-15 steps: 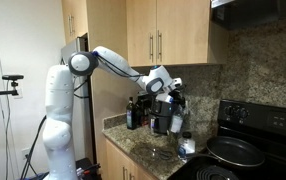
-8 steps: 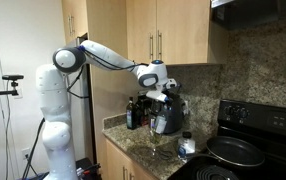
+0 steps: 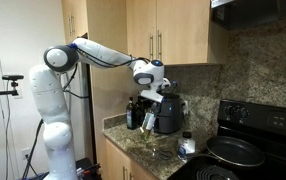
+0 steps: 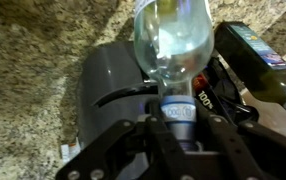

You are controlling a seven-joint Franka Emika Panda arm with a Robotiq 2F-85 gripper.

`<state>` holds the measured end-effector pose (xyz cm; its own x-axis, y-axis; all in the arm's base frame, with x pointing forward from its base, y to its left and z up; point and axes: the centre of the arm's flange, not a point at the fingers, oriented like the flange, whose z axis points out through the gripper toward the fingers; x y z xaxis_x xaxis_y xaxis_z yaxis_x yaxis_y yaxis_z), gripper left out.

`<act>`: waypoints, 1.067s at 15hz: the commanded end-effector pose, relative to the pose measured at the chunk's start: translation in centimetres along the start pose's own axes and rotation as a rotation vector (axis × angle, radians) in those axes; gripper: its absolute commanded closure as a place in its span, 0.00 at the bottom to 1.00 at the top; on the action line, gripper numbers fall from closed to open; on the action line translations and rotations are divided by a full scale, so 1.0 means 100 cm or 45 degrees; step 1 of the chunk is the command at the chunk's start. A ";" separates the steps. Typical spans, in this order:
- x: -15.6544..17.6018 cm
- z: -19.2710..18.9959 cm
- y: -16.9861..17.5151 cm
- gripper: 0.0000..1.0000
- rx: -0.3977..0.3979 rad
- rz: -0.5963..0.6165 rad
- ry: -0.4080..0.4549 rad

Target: Move the bottle of alcohol on the right to the left

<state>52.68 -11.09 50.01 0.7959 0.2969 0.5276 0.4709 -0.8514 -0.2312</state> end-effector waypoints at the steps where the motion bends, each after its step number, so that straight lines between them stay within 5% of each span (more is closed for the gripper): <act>1: 0.002 0.005 -0.008 0.94 0.040 -0.027 0.025; 2: 0.004 0.010 -0.014 0.78 0.057 -0.036 0.025; 5: -0.001 0.018 -0.009 0.78 0.058 -0.025 0.003; 6: -0.002 0.017 -0.007 0.94 0.056 -0.020 0.002; 12: -0.007 0.069 -0.062 0.94 0.222 -0.253 -0.001; 16: -0.001 0.081 -0.083 0.94 0.256 -0.381 0.172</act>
<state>52.42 -1.44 43.99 0.6577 0.4704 0.5883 0.7076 -0.6536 -0.2685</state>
